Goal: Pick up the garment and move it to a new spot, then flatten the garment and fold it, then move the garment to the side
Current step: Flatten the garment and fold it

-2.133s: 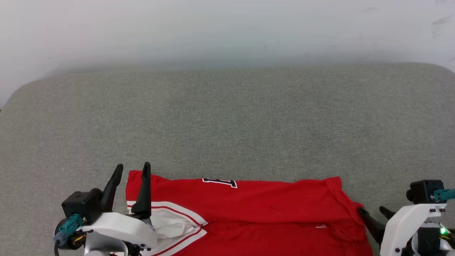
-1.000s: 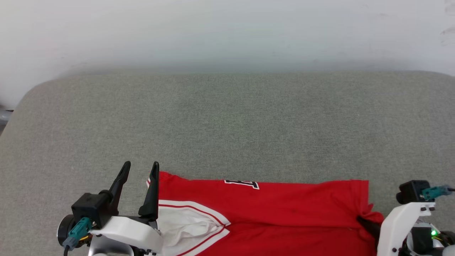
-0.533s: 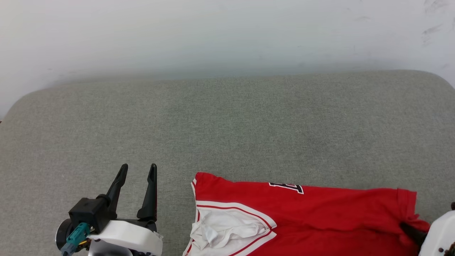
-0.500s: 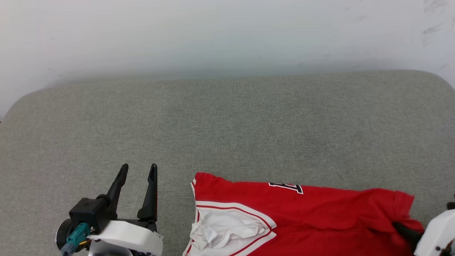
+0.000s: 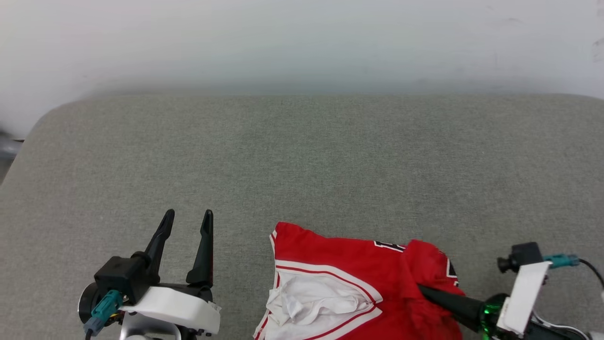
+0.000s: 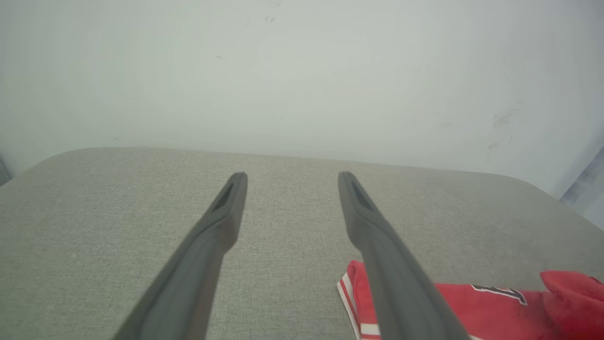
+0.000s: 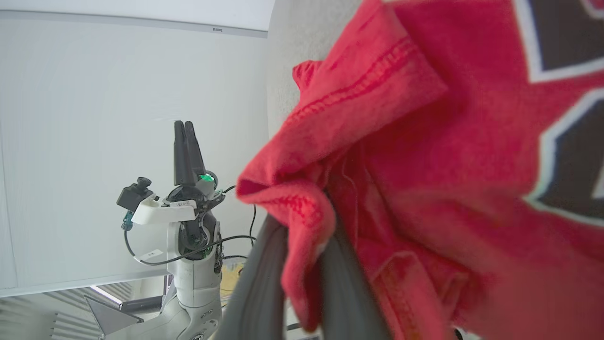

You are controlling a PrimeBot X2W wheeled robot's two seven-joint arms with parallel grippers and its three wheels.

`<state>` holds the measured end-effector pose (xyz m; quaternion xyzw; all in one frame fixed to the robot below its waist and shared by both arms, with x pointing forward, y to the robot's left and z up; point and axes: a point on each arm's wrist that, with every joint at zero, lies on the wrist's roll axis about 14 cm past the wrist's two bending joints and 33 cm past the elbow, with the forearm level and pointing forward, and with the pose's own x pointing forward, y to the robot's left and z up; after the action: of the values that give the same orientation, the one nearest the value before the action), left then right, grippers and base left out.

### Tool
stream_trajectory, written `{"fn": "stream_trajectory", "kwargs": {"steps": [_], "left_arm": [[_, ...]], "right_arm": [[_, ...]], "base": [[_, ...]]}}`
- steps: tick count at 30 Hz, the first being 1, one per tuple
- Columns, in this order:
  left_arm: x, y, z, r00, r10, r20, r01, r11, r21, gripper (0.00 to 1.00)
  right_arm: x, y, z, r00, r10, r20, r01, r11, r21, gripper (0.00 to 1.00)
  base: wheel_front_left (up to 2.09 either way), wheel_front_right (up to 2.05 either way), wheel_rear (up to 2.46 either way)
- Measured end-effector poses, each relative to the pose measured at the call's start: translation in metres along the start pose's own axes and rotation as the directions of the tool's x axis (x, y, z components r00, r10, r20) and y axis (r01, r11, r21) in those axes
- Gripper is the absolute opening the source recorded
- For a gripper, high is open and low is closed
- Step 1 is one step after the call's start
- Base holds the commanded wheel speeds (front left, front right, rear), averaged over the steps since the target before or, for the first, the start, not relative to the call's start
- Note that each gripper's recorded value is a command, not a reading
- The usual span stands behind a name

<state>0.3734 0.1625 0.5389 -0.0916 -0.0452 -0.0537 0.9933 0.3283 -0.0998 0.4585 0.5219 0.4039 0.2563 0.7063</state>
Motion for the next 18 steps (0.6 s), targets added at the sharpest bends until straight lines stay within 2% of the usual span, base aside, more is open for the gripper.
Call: {"fn": "stream_trajectory", "kwargs": {"steps": [4, 9, 15, 16, 17, 18], "left_arm": [[0.0, 0.006, -0.002, 1.0, 0.018, -0.002, -0.018, 1.0, -0.007, 1.0], [0.004, 0.015, -0.008, 0.999, 0.041, -0.018, -0.042, 0.999, -0.011, 1.0], [0.009, 0.025, -0.018, 0.997, 0.069, -0.038, -0.07, 0.998, -0.01, 1.0], [0.009, 0.026, -0.02, 0.996, 0.073, -0.044, -0.073, 0.997, -0.01, 1.0], [0.01, 0.026, -0.022, 0.996, 0.072, -0.049, -0.073, 0.997, -0.012, 1.0], [0.01, 0.026, -0.023, 0.996, 0.072, -0.051, -0.073, 0.997, -0.013, 1.0]], "right_arm": [[0.044, 0.018, -0.023, 0.992, 0.058, -0.112, -0.059, 0.998, -0.01, 0.0], [0.084, 0.04, -0.036, 0.977, 0.12, -0.175, -0.125, 0.992, -0.021, 0.0], [0.116, 0.032, -0.049, 0.974, 0.067, -0.216, -0.083, 0.994, -0.068, 0.02], [0.119, 0.03, -0.054, 0.972, 0.06, -0.229, -0.077, 0.995, -0.065, 0.07], [0.121, 0.028, -0.057, 0.97, 0.056, -0.237, -0.073, 0.995, -0.062, 0.26], [0.123, 0.025, -0.06, 0.97, 0.046, -0.24, -0.064, 0.996, -0.066, 0.65]], "base": [[0.0, 0.0, 0.0], [0.0, 0.0, 0.0], [0.0, 0.0, 0.0], [0.0, 0.0, 0.0], [0.0, 0.0, 0.0], [0.0, 0.0, 0.0]]}}
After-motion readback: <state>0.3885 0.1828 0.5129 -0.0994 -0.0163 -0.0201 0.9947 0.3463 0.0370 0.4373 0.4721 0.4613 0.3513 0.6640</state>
